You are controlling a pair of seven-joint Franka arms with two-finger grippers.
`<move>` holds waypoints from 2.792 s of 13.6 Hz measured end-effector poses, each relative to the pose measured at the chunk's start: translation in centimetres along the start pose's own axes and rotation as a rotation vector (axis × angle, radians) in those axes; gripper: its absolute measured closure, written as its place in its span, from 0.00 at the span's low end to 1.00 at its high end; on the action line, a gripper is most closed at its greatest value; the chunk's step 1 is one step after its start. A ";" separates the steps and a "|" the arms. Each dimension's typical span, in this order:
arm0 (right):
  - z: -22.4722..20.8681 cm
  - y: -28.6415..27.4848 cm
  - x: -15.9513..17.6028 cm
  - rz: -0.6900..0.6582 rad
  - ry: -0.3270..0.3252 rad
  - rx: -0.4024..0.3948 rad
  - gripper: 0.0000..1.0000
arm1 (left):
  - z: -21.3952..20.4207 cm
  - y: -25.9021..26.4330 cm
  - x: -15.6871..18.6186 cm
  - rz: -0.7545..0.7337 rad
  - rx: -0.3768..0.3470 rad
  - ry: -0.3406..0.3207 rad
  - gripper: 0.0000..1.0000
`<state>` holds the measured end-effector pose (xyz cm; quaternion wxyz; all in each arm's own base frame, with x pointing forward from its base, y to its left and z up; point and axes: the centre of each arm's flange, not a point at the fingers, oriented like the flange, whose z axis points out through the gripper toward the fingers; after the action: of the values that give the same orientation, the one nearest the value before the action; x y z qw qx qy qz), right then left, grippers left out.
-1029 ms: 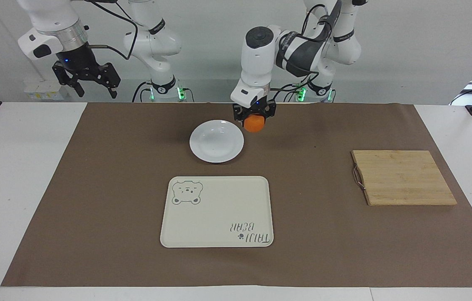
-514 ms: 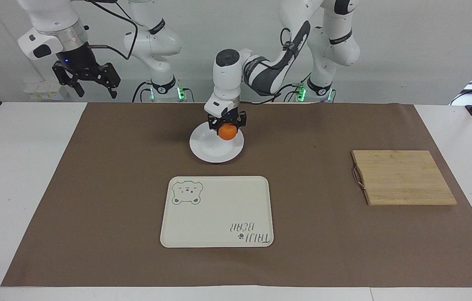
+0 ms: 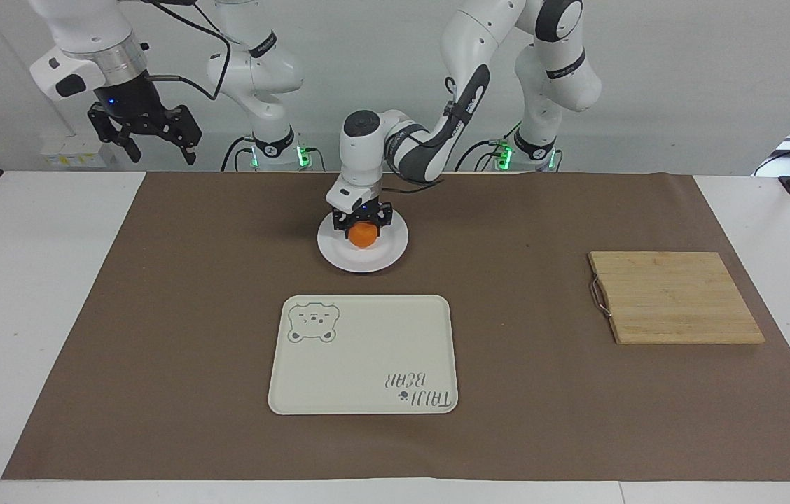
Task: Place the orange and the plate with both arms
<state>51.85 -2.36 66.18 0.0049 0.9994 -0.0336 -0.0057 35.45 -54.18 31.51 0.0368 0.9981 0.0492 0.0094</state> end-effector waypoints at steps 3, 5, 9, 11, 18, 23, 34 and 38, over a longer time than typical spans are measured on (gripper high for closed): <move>0.0 0.0 0.0 0.000 0.000 0.000 0.00 | -4.7 -1.1 2.4 -0.039 -0.022 0.025 0.00; 0.0 0.0 0.0 0.000 0.000 0.000 0.00 | -8.9 -3.8 5.5 -0.064 -0.024 0.036 0.00; 0.0 0.0 0.0 0.000 0.000 0.000 0.00 | -12.4 -10.2 12.7 -0.074 -0.032 0.064 0.00; 0.0 0.0 0.0 0.000 0.000 0.000 0.00 | -13.6 -13.7 16.0 -0.069 -0.022 0.069 0.00; 0.0 0.0 0.0 0.000 0.000 0.000 0.00 | -23.5 -30.2 23.3 0.064 -0.018 0.024 0.00; 0.0 0.0 0.0 0.000 0.000 0.000 0.00 | -26.9 -41.7 26.8 0.171 0.002 -0.016 0.00; 0.8 -1.6 -0.3 -0.017 -0.025 0.115 0.00 | -33.7 -46.7 26.3 0.199 0.055 -0.045 0.00; 3.9 -2.6 0.6 -0.008 -0.017 0.205 0.00 | -33.6 -46.8 26.2 0.201 0.056 -0.055 0.00</move>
<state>52.54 0.17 62.28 -0.0979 0.9947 -0.0302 -0.0106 56.24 -2.75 61.90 0.0093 0.9985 -0.0518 -0.0158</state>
